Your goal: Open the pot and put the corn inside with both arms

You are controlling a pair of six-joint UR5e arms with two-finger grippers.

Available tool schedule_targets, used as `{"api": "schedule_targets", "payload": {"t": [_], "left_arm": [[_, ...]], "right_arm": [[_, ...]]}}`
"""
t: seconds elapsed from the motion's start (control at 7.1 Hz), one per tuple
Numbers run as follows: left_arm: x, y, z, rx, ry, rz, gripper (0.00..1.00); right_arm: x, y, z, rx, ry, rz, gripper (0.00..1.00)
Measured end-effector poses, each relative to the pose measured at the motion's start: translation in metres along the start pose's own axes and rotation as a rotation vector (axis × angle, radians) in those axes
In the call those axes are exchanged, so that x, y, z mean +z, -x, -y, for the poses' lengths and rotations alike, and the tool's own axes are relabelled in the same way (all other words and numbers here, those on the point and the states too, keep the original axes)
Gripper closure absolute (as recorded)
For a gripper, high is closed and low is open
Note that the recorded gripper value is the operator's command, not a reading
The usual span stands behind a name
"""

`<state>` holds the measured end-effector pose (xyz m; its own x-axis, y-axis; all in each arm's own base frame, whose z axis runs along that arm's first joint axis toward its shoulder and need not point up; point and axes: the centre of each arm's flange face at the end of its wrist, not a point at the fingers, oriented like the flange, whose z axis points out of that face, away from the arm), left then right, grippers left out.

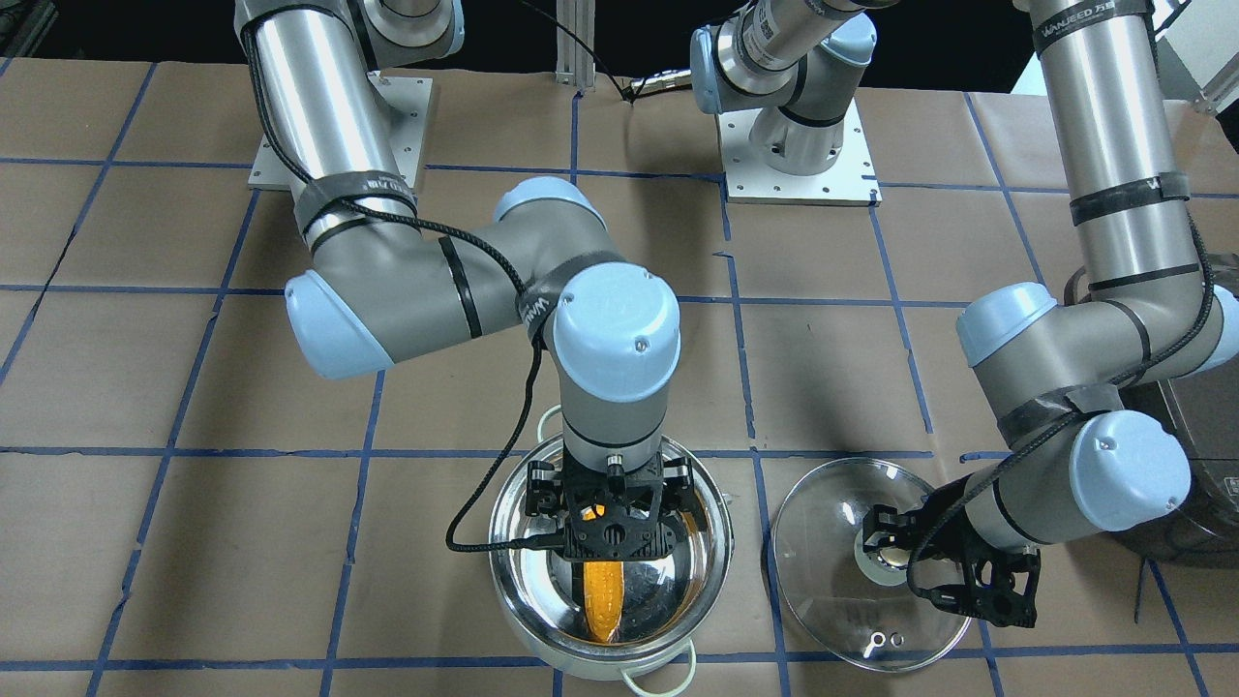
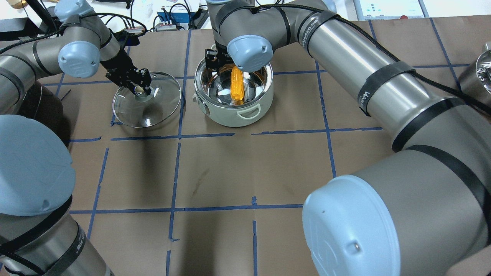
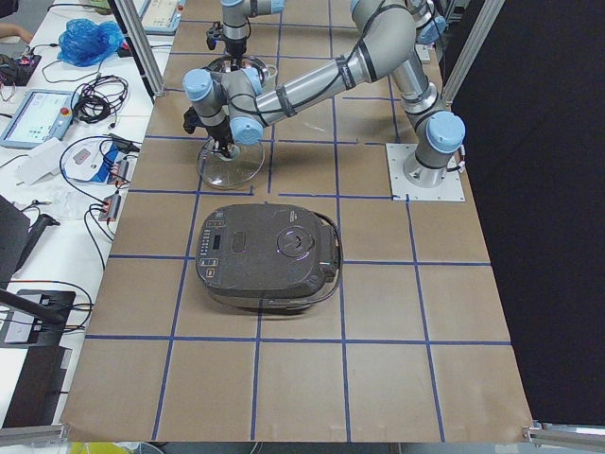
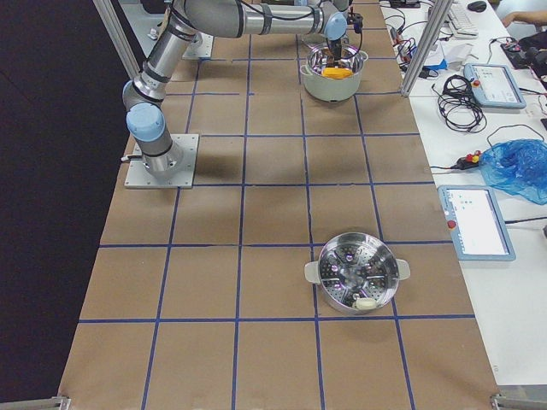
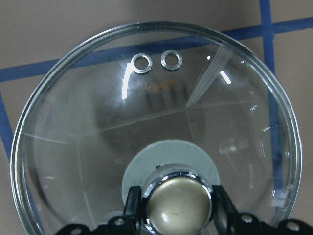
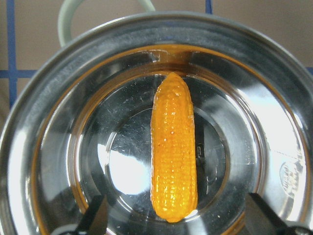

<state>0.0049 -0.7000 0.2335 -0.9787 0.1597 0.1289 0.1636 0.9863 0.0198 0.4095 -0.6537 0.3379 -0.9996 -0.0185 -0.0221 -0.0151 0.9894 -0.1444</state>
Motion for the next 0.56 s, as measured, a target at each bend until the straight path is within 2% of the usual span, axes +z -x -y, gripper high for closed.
{"api": "schedule_targets", "payload": {"t": [0.28,0.56], "left_arm": [[-0.018,-0.003,-0.004,-0.011,-0.023,0.019,0.00],[-0.087,-0.019,-0.025,-0.028,0.001,0.016,0.00]], "right_arm": [[-0.075,-0.035,-0.021,-0.039,0.013,-0.031,0.00],[-0.144,-0.111,-0.064,-0.038,0.058,-0.066,0.00]]}}
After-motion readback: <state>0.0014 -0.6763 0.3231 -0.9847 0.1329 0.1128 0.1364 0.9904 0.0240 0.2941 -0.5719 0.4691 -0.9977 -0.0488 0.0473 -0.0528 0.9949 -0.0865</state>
